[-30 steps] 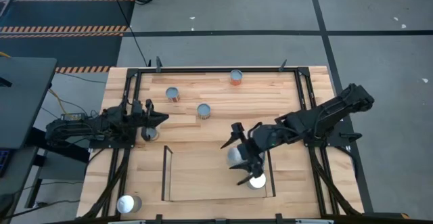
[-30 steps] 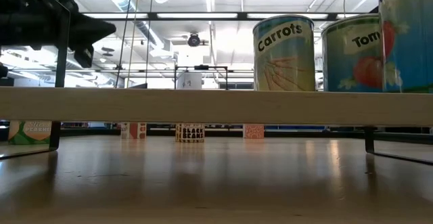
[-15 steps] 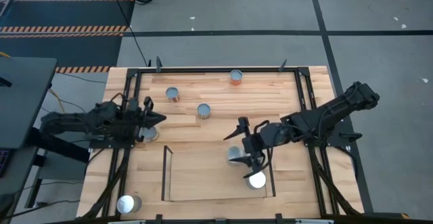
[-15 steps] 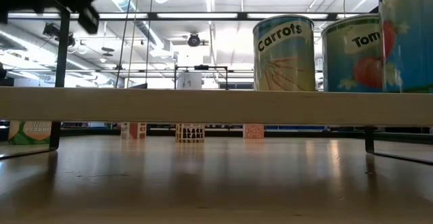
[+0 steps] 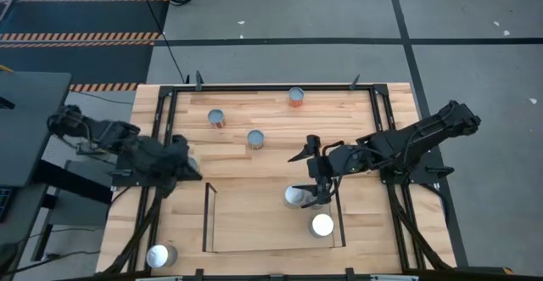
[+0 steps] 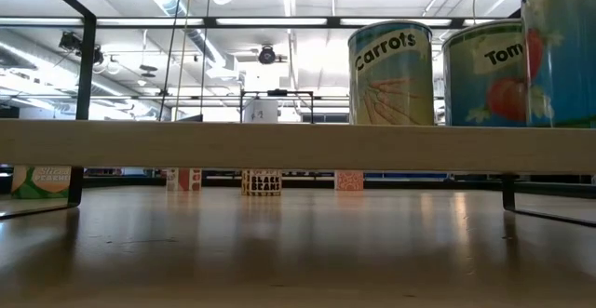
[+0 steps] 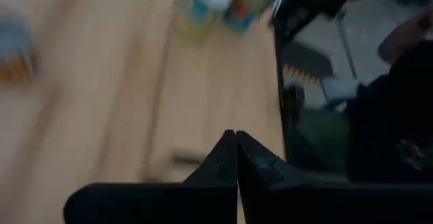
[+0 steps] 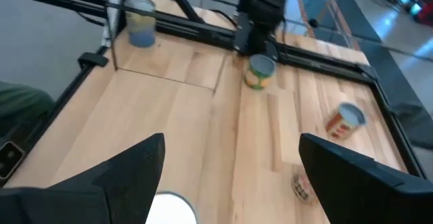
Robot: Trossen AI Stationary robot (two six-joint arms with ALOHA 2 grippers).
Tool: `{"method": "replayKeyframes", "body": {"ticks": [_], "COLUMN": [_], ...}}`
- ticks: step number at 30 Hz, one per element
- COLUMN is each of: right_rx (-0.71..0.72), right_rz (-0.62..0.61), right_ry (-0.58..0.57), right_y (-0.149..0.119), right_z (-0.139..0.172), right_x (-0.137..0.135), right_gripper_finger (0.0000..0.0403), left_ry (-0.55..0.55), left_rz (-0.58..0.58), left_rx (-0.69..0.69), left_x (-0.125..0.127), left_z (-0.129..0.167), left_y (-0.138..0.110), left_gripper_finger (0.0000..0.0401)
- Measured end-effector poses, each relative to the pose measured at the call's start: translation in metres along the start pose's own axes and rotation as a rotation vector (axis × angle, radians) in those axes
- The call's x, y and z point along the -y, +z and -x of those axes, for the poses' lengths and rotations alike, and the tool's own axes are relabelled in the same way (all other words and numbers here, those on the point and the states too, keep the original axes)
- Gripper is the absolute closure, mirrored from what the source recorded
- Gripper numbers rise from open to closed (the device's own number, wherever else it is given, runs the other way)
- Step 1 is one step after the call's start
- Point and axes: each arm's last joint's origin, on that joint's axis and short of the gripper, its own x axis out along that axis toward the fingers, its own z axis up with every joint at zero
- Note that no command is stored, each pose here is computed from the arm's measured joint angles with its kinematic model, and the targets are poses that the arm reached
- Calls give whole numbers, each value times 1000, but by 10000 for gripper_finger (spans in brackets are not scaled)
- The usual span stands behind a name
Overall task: Pick and place cans onto a shelf
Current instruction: Put the canned peas on the shelf
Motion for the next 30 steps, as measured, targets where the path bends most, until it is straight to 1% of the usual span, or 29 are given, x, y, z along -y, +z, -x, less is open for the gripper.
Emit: {"method": "replayKeyframes", "body": {"ticks": [3, 5, 9, 11, 14, 17, 19, 22, 30], "right_rx": [-14, -22, -18, -7, -5, 7, 12, 20, 24], "right_rz": [-15, -19, -32, -37, -45, -64, -66, -73, -82], "right_ry": [-16, -25, -31, -34, -44, -54, -55, -54, -54], "right_y": [-1, -2, -3, -4, -5, -7, -7, -6, -6], "right_z": [1, 0, -1, -3, -5, -7, -8, -8, -8], "right_x": [0, 1, 1, 2, 3, 5, 5, 5, 5], "right_gripper_finger": [54, 54, 54, 54, 54, 54, 54, 54, 54], "left_ry": [17, -7, -38, -10, 104, 236, 273, 307, 385], "left_rz": [155, 262, 402, 454, 514, 529, 517, 484, 393], "left_rx": [-162, -258, -377, -438, -551, -676, -716, -722, -716], "left_x": [18, 32, 62, 73, 84, 90, 95, 100, 106], "left_z": [3, 4, 3, -2, -11, -19, -25, -32, -55], "left_y": [-2, -4, -13, -23, -43, -63, -72, -81, -95], "left_gripper_finger": [400, 400, 400, 395, 378, 348, 322, 273, 119]}}
